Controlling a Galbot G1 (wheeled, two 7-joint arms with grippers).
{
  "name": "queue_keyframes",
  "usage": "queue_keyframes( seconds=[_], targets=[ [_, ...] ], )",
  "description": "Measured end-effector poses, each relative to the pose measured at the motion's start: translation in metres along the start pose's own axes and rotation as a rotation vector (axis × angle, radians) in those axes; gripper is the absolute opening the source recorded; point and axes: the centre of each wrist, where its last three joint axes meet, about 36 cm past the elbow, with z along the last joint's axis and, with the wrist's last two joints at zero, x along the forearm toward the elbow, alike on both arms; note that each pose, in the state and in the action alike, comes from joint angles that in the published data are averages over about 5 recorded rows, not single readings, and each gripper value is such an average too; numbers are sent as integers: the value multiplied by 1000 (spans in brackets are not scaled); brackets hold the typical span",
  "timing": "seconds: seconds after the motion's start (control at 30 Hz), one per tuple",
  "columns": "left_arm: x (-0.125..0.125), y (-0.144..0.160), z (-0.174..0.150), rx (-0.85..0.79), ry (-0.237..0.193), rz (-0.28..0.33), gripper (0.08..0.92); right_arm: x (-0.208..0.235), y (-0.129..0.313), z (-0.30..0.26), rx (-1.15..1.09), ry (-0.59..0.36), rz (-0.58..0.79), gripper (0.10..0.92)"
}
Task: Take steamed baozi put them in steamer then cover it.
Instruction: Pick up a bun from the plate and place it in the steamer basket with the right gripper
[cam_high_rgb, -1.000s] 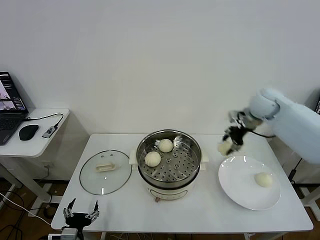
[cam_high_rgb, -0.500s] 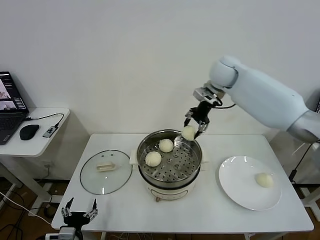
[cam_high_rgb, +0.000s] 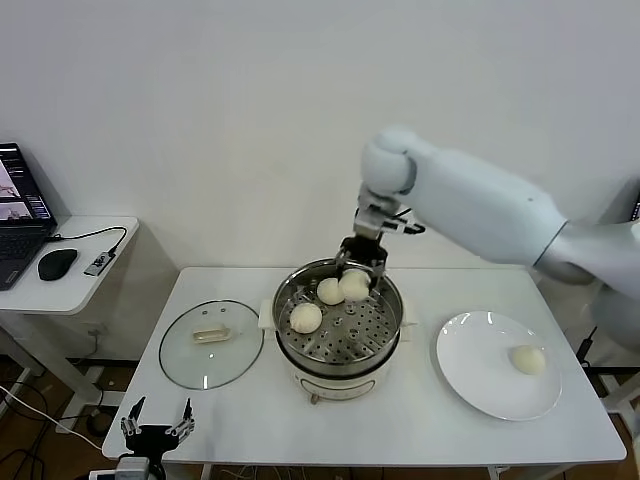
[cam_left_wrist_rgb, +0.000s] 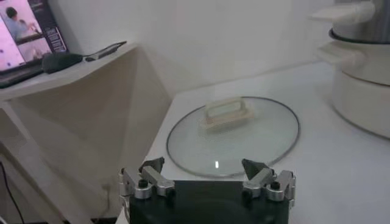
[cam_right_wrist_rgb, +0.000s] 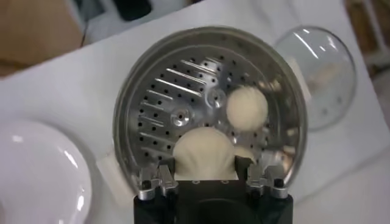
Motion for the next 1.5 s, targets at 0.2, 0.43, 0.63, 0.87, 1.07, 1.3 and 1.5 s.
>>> queue_keyframes(
  seconds=[0.2, 0.43, 0.63, 0.87, 1.07, 1.3, 1.5],
  targets=[
    [1, 0, -2, 6, -3, -3, 823, -23, -18, -24, 114, 15, -39, 606],
    [0, -1, -2, 7, -4, -1, 823, -44, -26, -43, 176, 31, -54, 605],
    [0, -1, -2, 7, -3, 0, 823, -60, -29, -54, 199, 26, -63, 602],
    [0, 0, 0, 6, 0, -1, 823, -74, -30, -64, 216, 15, -68, 602],
    [-1, -1, 0, 7, 0, 3, 823, -84, -29, -69, 218, 8, -69, 602],
    [-2, -2, 0, 8, 0, 4, 823, -87, -27, -70, 193, 7, -60, 623],
    [-3, -2, 0, 8, 0, 6, 823, -77, -22, -69, 146, 15, -19, 774]
  ],
)
